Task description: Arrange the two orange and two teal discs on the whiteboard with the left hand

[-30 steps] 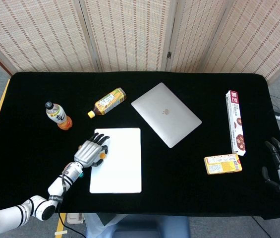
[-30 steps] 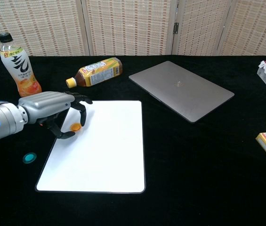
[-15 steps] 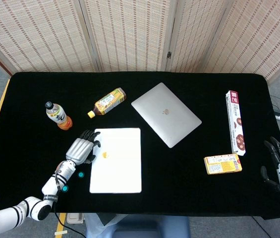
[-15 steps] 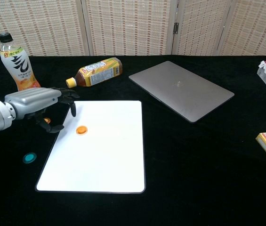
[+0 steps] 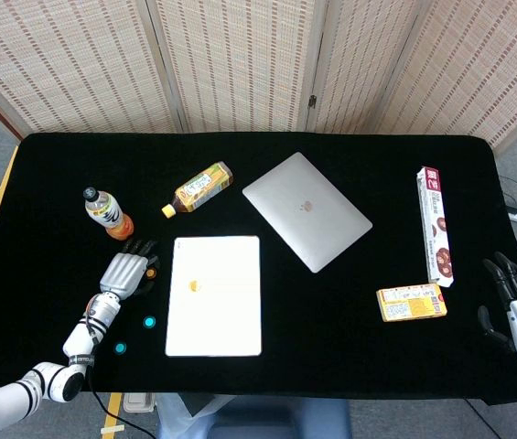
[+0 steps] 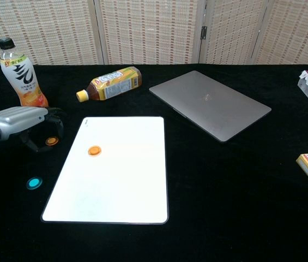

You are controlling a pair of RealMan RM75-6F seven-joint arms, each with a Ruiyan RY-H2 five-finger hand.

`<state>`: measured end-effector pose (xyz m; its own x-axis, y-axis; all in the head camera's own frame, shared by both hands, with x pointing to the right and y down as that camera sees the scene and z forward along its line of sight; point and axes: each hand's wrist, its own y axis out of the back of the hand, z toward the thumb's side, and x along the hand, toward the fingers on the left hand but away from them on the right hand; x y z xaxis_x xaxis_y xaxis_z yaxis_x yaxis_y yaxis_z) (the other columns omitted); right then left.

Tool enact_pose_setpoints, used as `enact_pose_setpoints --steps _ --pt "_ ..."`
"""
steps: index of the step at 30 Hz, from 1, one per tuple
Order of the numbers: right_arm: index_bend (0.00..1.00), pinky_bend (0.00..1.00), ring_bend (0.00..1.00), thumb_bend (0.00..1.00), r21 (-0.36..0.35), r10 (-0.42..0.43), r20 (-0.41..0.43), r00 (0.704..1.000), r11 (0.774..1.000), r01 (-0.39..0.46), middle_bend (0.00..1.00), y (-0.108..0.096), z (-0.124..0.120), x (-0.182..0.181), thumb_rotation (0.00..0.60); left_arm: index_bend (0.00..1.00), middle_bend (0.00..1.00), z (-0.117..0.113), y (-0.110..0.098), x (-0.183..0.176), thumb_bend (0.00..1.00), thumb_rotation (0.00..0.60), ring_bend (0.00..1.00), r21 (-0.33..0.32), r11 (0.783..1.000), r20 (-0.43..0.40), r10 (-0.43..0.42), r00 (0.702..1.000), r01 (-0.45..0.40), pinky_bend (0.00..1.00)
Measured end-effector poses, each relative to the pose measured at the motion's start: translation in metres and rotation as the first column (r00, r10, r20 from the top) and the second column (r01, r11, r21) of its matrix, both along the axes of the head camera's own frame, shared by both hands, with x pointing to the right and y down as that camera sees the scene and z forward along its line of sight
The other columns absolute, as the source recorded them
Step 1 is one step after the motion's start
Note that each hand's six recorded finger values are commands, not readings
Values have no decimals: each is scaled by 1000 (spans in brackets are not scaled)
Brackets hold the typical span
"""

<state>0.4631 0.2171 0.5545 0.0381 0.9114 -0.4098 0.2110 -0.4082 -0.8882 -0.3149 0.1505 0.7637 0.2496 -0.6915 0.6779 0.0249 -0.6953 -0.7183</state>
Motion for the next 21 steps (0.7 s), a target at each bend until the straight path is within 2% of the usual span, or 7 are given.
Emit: enact_pose_setpoints --steps 11,21 --pt "0 0 0 578 -1 4 -4 1000 1000 -4 0 1 -1 0 600 447 96 7 -4 -9 428 600 0 1 1000 22 -15 1000 15 0" --pt "0 0 0 578 -1 5 -4 1000 1000 -5 0 1 -1 -1 600 515 98 9 -4 -11 429 600 0 1 1000 27 -11 1000 11 0"
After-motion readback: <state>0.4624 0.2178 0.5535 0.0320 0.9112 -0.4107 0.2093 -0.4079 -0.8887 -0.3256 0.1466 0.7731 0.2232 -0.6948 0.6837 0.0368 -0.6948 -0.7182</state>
